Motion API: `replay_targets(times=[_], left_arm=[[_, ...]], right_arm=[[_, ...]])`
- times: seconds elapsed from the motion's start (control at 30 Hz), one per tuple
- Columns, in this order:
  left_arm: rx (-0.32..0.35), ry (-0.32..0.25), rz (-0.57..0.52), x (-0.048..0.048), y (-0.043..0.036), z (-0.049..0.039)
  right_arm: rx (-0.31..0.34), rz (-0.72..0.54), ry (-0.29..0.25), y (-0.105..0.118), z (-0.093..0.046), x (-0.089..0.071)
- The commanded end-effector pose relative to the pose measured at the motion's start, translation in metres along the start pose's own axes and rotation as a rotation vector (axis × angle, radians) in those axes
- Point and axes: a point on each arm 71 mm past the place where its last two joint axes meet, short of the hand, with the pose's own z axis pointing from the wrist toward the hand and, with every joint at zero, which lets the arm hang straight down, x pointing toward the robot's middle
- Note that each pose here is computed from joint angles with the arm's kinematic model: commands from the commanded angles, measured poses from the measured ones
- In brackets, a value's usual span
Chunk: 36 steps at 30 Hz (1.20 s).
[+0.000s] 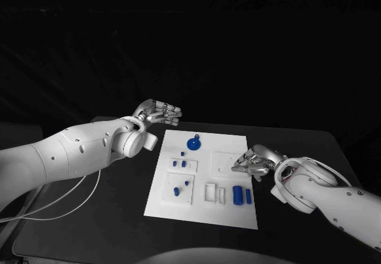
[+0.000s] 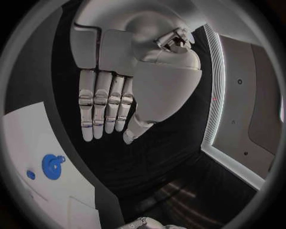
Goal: Assemble the parts on the task board
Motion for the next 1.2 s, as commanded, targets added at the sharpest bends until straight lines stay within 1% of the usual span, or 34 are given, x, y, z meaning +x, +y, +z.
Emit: replay_targets(times=[0.03, 0.17, 0.3, 0.4, 0.5, 0.77, 0.97, 1.1, 1.2], left_arm=[[0.032, 0.019, -0.036, 0.0020, 0.0022, -0.0021], [0.027, 0.023, -0.042, 0.0030, 0.0078, -0.0050], [0.023, 0.030, -0.047, 0.0055, 0.0115, -0.0071], [0.017, 0.037, -0.052, 0.0080, 0.0137, -0.0086], [0.007, 0.046, -0.057, 0.0107, 0.0155, -0.0096], [0.006, 0.057, -0.062, 0.0148, 0.0157, -0.0107], [0.007, 0.065, -0.066, 0.0173, 0.0150, -0.0112], [0.007, 0.067, -0.068, 0.0183, 0.0148, -0.0114], [0.006, 0.067, -0.069, 0.0184, 0.0148, -0.0115]], right_arm=[[0.154, 0.042, 0.176, -0.013, -0.005, 0.010], [0.236, 0.024, 0.231, -0.021, -0.009, 0.012], [0.298, 0.006, 0.266, -0.025, -0.011, 0.014], [0.332, -0.008, 0.279, -0.027, -0.011, 0.016], [0.361, -0.029, 0.279, -0.028, -0.011, 0.020], [0.387, -0.051, 0.288, -0.029, -0.010, 0.031], [0.387, -0.057, 0.288, -0.028, -0.007, 0.040], [0.387, -0.067, 0.306, -0.028, -0.007, 0.048], [0.393, -0.082, 0.329, -0.029, -0.006, 0.055]])
